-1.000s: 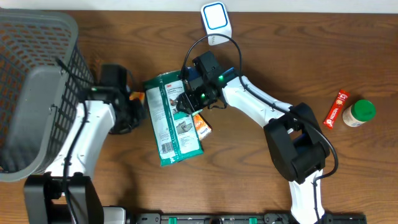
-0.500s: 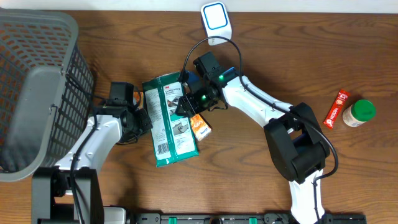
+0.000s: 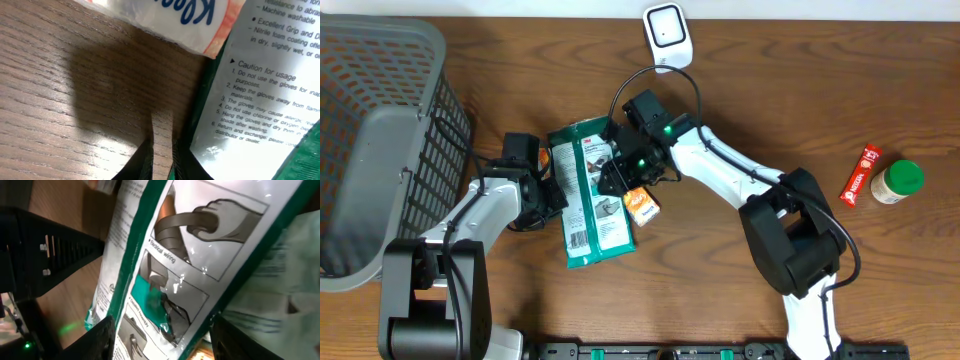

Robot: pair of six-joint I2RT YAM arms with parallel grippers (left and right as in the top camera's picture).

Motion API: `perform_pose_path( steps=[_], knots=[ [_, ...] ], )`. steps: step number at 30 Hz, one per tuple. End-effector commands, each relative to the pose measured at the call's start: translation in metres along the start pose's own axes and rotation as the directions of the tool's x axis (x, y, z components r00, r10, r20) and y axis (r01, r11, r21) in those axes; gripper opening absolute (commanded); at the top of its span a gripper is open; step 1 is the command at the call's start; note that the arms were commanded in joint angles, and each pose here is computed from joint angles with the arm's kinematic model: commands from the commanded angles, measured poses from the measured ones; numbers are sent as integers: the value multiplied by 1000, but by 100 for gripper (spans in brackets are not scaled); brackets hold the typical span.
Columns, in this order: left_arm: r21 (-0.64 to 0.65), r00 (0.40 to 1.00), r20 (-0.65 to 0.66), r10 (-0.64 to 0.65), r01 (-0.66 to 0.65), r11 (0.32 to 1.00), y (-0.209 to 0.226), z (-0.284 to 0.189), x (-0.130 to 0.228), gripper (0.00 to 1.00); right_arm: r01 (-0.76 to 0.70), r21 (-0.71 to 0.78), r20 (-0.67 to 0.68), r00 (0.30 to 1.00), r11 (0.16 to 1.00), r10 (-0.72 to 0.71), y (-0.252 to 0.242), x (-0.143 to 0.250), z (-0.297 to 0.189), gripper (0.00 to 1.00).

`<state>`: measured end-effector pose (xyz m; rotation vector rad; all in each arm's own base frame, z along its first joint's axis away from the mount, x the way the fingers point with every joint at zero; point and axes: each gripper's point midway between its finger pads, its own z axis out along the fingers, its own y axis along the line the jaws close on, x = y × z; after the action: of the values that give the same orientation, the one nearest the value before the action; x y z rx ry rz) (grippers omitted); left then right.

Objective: Scan the item barcode
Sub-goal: 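Grasp the glove pack with both grippers and lift it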

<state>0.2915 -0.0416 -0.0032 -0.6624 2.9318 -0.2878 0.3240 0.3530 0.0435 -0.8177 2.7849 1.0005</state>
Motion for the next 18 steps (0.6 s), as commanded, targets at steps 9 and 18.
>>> perform_pose_path(
  steps=[9,18],
  knots=[
    [-21,1000,-25,-4,3,1000,5,7,7,17,6,-241,-20,1000,970,-11,50,2,3,43],
    [-21,1000,-25,-4,3,1000,5,7,7,21,6,-169,-14,1000,986,-9,48,2,13,46]
  ],
)
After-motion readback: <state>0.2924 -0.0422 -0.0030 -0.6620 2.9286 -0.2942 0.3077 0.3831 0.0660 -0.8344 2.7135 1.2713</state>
